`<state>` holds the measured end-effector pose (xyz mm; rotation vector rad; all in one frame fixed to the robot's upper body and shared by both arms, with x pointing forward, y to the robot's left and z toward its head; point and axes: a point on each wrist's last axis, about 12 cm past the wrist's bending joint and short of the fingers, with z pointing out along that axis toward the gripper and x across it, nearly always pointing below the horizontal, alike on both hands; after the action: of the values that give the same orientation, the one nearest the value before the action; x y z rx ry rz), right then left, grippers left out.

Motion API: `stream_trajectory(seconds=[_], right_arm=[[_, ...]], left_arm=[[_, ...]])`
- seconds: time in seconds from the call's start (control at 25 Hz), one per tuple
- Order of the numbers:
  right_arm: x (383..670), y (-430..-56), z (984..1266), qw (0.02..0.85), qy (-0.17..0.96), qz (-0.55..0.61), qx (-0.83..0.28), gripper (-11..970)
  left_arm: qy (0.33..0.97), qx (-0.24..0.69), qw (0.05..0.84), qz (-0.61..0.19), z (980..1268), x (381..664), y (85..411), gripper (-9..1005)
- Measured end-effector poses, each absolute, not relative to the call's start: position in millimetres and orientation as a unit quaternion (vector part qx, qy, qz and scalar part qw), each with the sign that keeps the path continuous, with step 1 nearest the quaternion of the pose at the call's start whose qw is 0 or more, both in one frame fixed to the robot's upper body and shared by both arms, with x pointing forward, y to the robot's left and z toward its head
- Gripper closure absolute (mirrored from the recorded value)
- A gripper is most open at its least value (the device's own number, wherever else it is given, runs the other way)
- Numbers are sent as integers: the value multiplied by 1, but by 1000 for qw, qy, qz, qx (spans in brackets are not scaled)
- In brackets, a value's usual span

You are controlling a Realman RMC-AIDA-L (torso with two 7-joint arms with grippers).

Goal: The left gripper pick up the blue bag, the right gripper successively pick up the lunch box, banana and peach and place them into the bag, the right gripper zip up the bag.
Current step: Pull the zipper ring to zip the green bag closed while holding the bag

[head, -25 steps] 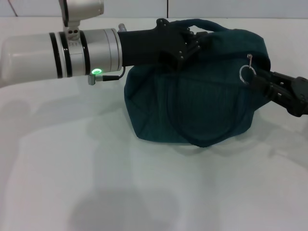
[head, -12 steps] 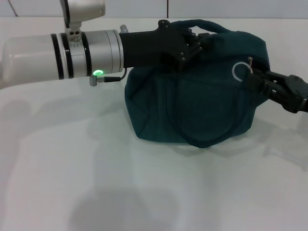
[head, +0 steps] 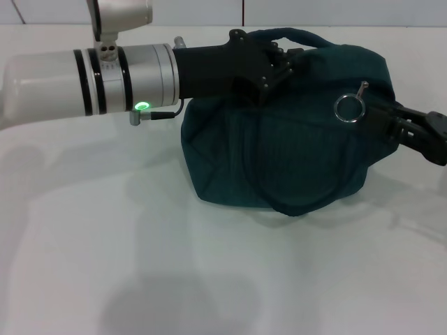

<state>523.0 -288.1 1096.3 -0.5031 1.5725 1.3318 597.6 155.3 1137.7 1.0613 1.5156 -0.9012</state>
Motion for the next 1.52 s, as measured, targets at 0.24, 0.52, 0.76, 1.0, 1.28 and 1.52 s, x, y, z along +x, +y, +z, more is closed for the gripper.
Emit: stream_trajectory(seconds=[0.24,0.52,0.76,1.0,1.28,1.52], right_arm=[[528,-287,1093,475,666,546,-182,673],[532,-284,1092,459,676,551,-170,674],[535,-286,1090,451,691,544,-153,675],[538,-278,1091,436,693,549,-170,676],[537,-275,1093,434,686,556,-177,677],[536,-276,1096,436,677,565,-179,678]], left_arm=[[630,443,516,-375,1138,598,155,931],[629,445,518,-372,1138,598,156,930],[628,446,517,-372,1139,598,155,930],[628,446,518,-372,1139,598,155,930],[627,447,518,-372,1139,598,155,930],[628,446,517,-373,1138,598,156,930]])
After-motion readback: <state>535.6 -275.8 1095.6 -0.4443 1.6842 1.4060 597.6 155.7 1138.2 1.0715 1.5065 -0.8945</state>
